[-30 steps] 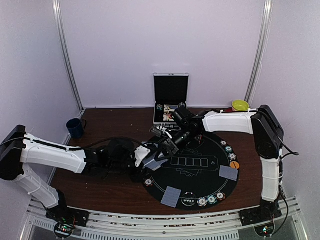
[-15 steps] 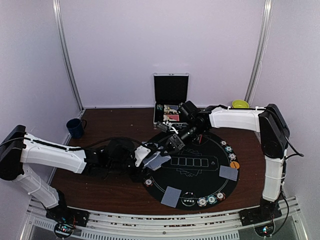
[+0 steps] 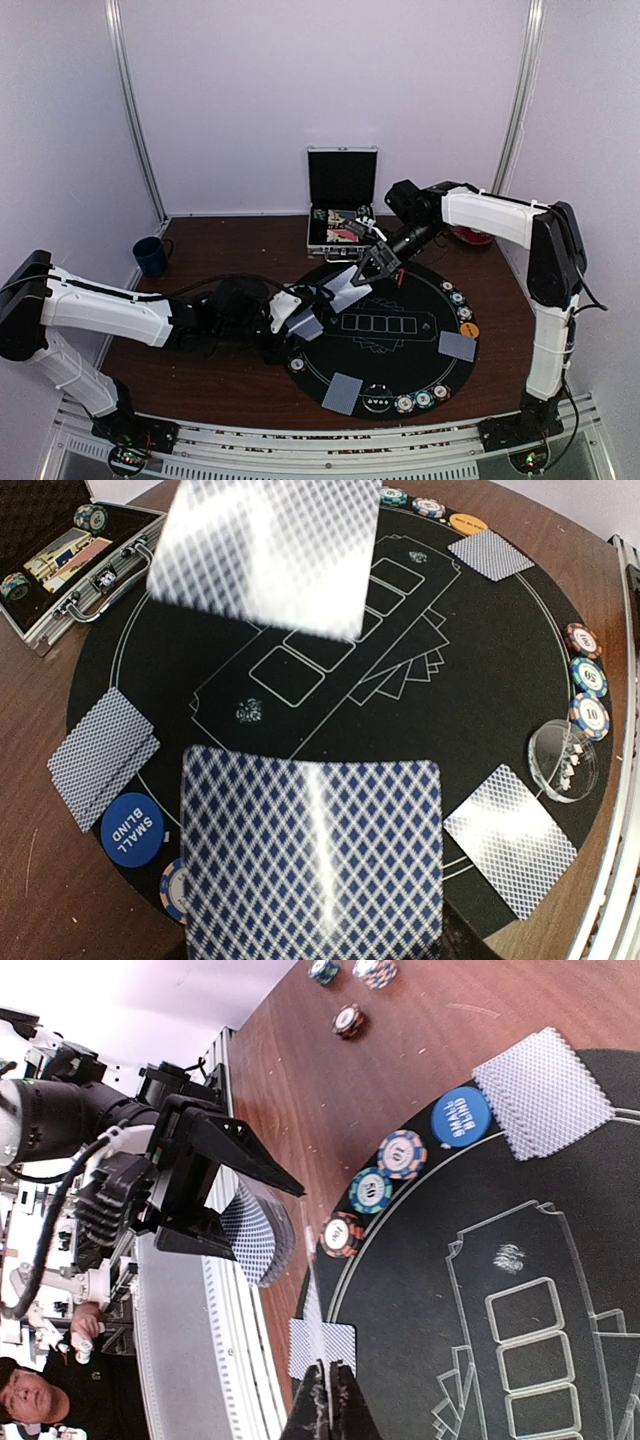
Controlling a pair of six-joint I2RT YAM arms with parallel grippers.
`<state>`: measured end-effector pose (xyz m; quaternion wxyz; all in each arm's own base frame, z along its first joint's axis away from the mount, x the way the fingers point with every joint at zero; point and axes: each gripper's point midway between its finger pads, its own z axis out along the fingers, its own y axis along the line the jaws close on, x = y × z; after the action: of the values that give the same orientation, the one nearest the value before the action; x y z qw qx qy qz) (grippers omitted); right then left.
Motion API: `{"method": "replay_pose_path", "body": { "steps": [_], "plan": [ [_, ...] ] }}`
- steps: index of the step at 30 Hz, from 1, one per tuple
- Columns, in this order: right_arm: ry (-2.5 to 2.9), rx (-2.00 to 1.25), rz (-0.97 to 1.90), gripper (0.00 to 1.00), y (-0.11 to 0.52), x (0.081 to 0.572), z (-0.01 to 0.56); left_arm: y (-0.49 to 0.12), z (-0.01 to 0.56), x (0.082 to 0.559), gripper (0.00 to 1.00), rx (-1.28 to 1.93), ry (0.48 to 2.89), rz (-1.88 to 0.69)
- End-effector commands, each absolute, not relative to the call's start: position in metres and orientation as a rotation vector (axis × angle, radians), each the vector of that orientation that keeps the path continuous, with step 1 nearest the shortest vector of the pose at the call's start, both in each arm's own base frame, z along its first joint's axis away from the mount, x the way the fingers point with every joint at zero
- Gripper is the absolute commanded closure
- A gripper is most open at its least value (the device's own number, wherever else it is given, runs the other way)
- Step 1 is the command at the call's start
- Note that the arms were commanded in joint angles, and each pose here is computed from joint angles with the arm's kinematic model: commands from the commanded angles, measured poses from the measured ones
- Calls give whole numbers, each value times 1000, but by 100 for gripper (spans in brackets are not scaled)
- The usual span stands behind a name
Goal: Distribute texas hold em gaming equipment
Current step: Pick up the poker card from the face-down deck piles, then distribute the poker card in the dealer area.
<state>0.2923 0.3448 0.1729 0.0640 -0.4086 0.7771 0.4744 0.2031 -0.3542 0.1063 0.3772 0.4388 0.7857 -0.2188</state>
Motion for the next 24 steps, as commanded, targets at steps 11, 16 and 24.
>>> {"method": "replay_pose_path", "body": {
  "steps": [11,16,24],
  "plan": [
    [2508,-1658,1336,100,324,240,110,-364,138,206,47,1076,1914,-608],
    [2513,-1768,1351,100,333,216,93,-358,144,209,47,1051,1914,-578],
    [2525,-1886,1382,100,341,186,74,-353,155,209,47,1027,1895,-577]
  ]
}}
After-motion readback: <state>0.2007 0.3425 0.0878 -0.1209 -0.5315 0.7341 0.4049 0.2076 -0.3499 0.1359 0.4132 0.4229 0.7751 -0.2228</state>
